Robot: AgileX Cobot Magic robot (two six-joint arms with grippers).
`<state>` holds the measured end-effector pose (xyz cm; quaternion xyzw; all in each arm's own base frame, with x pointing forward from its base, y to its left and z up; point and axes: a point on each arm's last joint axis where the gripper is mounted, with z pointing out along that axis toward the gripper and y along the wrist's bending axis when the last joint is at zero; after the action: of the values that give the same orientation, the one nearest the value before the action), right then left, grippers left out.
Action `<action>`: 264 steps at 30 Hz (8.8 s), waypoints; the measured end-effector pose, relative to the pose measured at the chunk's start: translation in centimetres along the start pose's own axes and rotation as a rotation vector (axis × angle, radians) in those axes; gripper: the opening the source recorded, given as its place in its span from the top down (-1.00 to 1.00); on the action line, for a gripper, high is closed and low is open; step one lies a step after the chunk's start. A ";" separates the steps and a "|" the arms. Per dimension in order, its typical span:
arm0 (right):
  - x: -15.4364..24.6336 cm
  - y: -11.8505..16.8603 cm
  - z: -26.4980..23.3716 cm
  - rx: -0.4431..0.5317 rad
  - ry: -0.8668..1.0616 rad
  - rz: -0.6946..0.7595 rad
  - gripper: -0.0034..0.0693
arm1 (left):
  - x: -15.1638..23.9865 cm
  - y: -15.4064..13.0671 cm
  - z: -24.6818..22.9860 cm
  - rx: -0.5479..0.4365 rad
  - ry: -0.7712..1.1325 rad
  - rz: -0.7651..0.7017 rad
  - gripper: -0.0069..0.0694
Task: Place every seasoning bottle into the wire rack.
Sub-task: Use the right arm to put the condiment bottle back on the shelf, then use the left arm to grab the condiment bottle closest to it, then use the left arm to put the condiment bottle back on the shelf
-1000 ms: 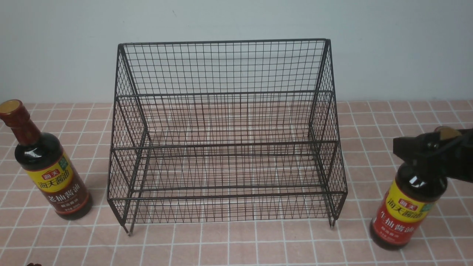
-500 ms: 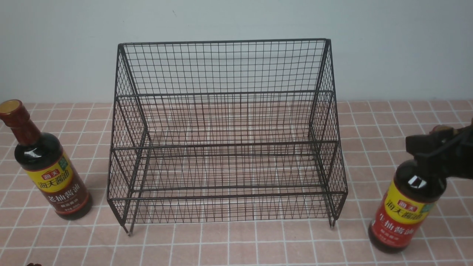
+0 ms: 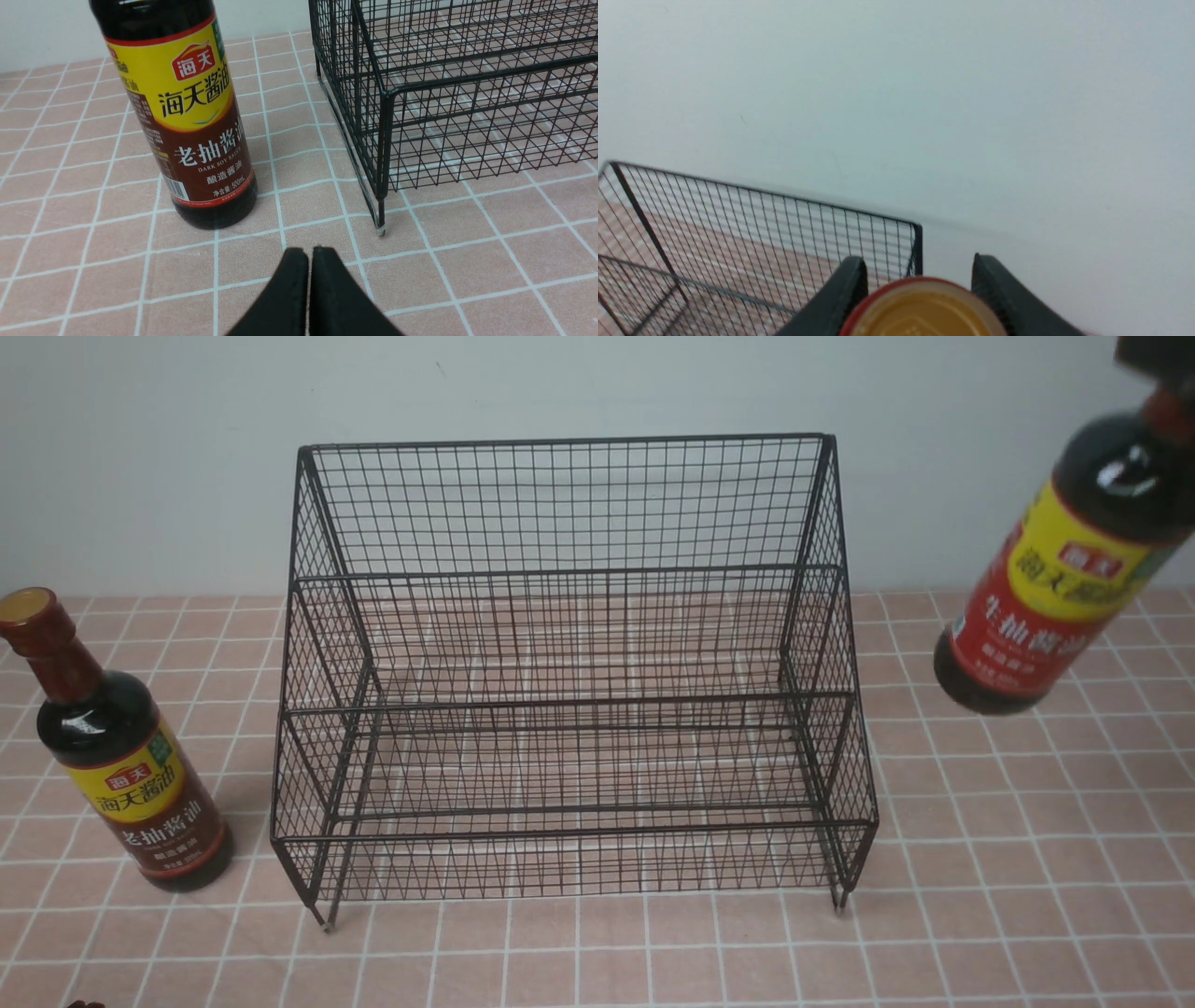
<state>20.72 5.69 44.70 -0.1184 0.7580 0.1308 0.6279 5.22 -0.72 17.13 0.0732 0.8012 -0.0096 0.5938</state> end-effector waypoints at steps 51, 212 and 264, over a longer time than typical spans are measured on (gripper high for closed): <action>8.1 8.5 19.6 -0.501 0.342 -0.074 0.02 | 0.0 0.0 0.0 0.000 0.000 0.000 0.85; 29.0 -1.5 -11.4 0.373 0.033 -0.019 0.94 | -12.3 5.5 14.9 -0.417 -0.169 -0.213 -0.93; 29.0 -1.5 -11.4 0.373 0.033 -0.019 0.94 | -24.4 2.1 6.3 0.047 -0.205 -0.339 0.14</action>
<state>5.42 -0.14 18.14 -0.0094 0.7781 -0.0200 0.6277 18.39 -1.91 38.73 -0.0503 0.7368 -0.1356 0.6604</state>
